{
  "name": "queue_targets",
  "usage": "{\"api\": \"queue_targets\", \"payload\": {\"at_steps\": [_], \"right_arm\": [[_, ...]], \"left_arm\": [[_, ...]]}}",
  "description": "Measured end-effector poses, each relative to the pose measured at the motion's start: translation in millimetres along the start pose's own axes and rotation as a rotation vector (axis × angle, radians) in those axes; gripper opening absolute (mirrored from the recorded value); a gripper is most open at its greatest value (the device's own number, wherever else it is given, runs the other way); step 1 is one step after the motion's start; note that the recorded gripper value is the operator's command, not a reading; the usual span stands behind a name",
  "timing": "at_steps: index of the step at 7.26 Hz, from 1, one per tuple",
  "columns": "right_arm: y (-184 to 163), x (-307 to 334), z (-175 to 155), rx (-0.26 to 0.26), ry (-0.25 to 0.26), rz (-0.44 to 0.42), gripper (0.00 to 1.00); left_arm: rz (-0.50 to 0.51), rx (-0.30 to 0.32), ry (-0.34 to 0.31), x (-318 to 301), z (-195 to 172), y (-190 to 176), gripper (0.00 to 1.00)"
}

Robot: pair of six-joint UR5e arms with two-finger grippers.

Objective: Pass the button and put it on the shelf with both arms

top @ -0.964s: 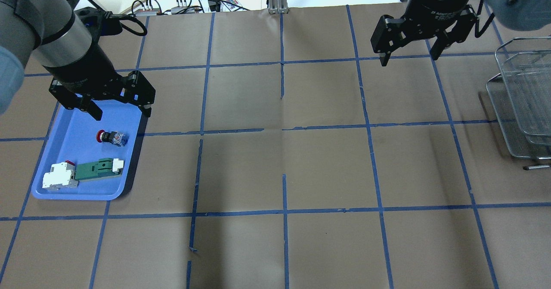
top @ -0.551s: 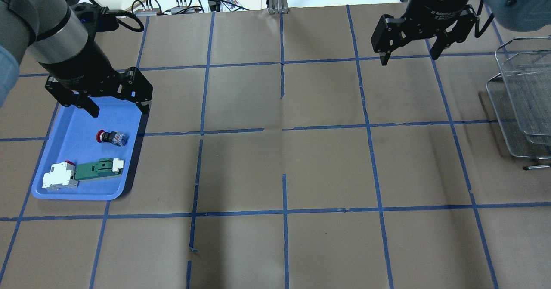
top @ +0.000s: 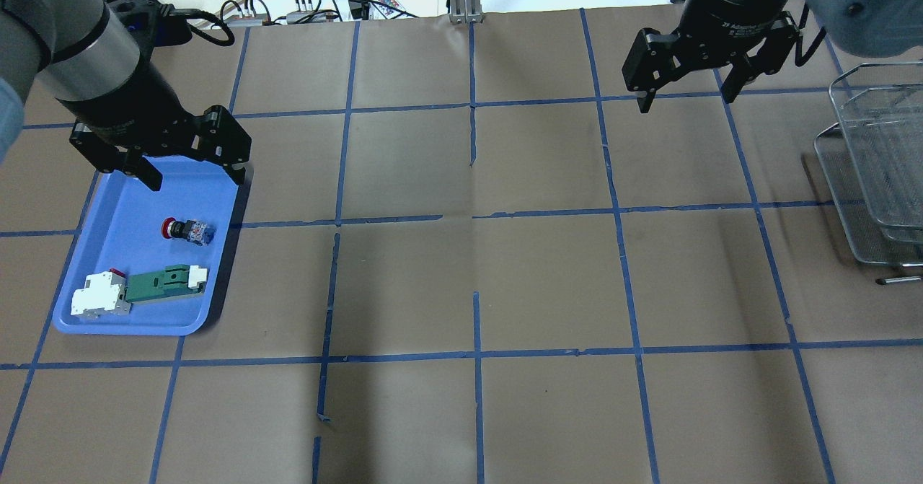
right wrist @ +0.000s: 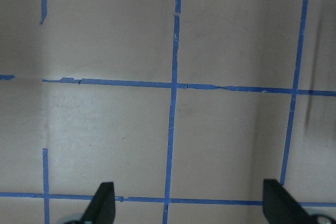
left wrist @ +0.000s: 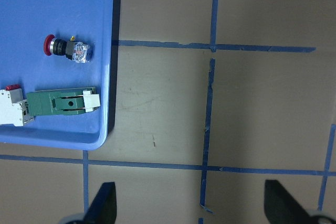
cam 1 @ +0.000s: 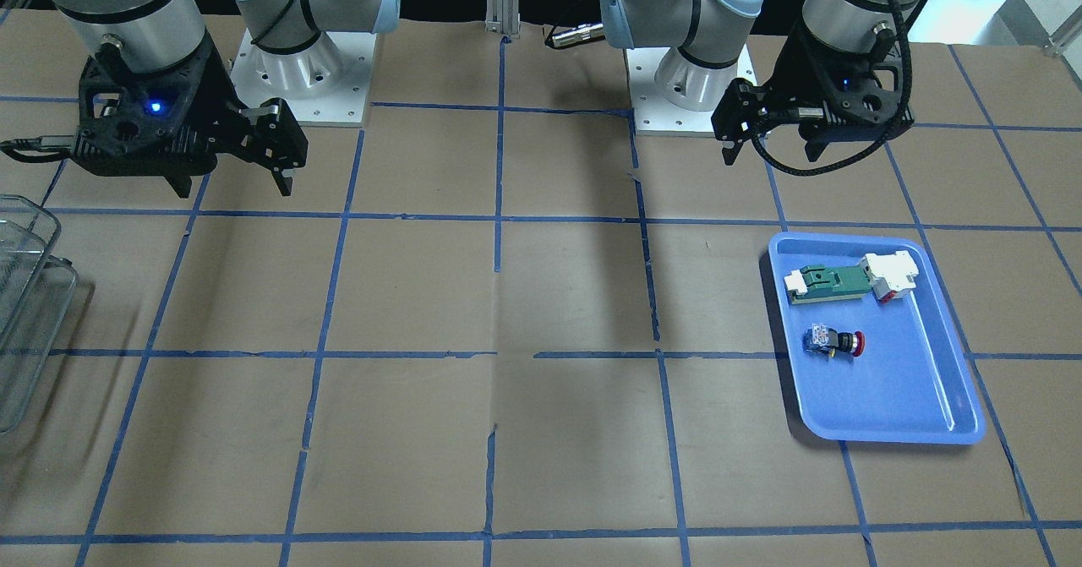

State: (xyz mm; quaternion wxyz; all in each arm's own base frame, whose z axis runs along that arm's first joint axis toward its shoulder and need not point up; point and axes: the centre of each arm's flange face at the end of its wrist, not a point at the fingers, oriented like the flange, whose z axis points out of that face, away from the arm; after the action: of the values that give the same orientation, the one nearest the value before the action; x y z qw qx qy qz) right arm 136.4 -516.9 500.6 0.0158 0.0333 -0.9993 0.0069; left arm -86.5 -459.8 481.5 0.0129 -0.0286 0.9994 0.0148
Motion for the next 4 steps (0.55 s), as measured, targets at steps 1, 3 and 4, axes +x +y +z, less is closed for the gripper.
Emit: {"api": "queue_targets", "payload": {"at_steps": [1,3,4], "right_arm": [[-0.2,0.9,1.1,-0.002,0.002,0.001,1.0],[-0.4,1.6,2.4,-0.005,0.003,0.001,1.0],[-0.6,1.6,2.8,-0.005,0.001,0.002,1.0]], "left_arm": [[-0.007,-0.004,0.002,-0.9,4.1,-1.0,1.0],[-0.13,-0.021,0.028,-41.1,13.5,-13.7,1.0],[-0.237,-0.019,0.078,-84.0,16.7,-21.7,1.0]]}}
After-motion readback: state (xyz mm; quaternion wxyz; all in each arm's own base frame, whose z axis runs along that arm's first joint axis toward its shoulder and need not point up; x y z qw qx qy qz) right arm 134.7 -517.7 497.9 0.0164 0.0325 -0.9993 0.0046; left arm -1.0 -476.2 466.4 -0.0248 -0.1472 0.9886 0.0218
